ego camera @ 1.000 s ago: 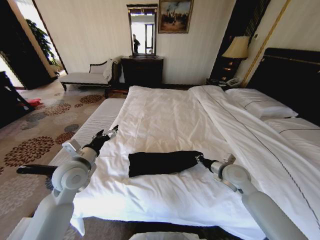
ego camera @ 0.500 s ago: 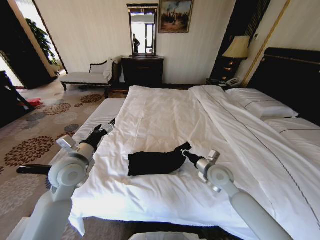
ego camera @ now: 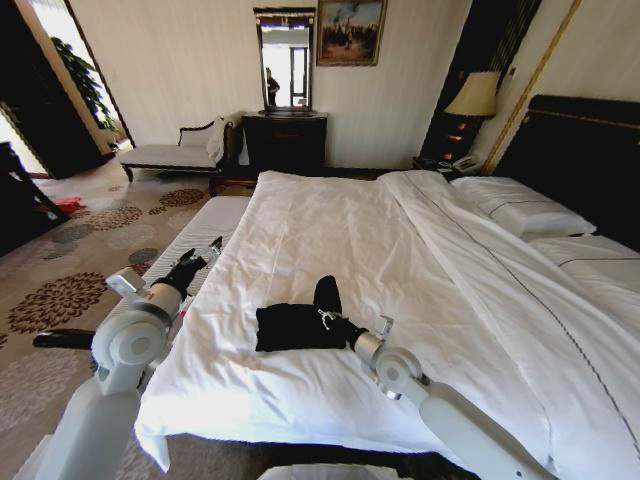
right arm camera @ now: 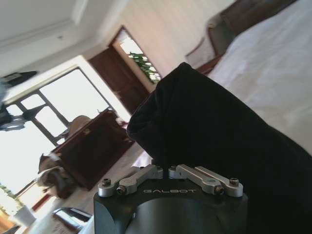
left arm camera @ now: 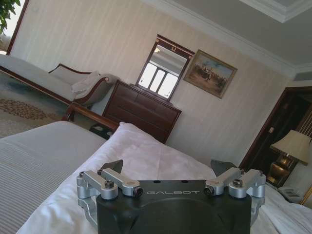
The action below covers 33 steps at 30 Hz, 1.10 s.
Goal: Fold the clothes on the bed.
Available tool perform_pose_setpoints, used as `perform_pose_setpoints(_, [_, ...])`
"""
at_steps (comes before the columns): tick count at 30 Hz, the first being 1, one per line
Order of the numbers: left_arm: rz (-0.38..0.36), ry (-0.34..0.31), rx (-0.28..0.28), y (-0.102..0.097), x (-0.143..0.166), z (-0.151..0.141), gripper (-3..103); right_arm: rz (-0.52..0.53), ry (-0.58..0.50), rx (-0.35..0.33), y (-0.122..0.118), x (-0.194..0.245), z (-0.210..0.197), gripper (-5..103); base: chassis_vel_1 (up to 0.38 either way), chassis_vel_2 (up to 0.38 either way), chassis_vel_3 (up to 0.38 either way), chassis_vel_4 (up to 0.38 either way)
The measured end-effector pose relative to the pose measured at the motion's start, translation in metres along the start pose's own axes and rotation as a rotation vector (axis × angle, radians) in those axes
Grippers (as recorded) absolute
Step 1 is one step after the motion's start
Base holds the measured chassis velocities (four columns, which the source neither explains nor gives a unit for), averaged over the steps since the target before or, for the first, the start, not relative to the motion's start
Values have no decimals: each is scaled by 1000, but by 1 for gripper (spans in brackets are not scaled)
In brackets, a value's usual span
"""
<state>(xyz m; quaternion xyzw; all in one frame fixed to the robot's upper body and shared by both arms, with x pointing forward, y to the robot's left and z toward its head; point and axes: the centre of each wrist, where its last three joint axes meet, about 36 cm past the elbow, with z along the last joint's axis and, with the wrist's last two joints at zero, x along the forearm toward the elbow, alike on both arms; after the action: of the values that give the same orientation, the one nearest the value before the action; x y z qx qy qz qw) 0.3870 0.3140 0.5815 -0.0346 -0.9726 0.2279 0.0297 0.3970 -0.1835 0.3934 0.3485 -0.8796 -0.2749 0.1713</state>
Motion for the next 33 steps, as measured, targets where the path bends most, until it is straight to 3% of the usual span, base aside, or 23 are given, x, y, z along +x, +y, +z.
perform_pose_setpoints(5, [-6, 4, 4, 2, -2, 2, 100, -114, 11, 78, -4, -11, 21, 0, 0, 0, 0, 0])
perform_pose_setpoints(14, [-24, 16, 7, 8, -3, 6, 100, -75, 34, 128, -28, -37, 48, 0, 0, 0, 0, 0])
perform_pose_setpoints(20, [-45, 11, 19, 14, -3, 7, 100, -74, 42, 137, -26, -46, 53, -3, 0, 0, 0, 0])
perform_pose_setpoints(23, [-43, 11, 20, 13, -3, 7, 100, -76, 46, 144, -23, -44, 55, 11, 0, 0, 0, 0])
perform_pose_setpoints(26, [-35, 8, 18, 11, -4, 6, 100, -74, 47, 140, -23, -42, 58, 17, 0, 0, 0, 0])
perform_pose_setpoints(30, [-27, 12, 15, 8, -4, 7, 100, -87, 33, 124, -18, -41, 62, 39, 0, 0, 0, 0])
perform_pose_setpoints(33, [-28, 16, 13, 7, -3, 8, 100, -112, 24, 123, -14, -39, 63, 44, 0, 0, 0, 0])
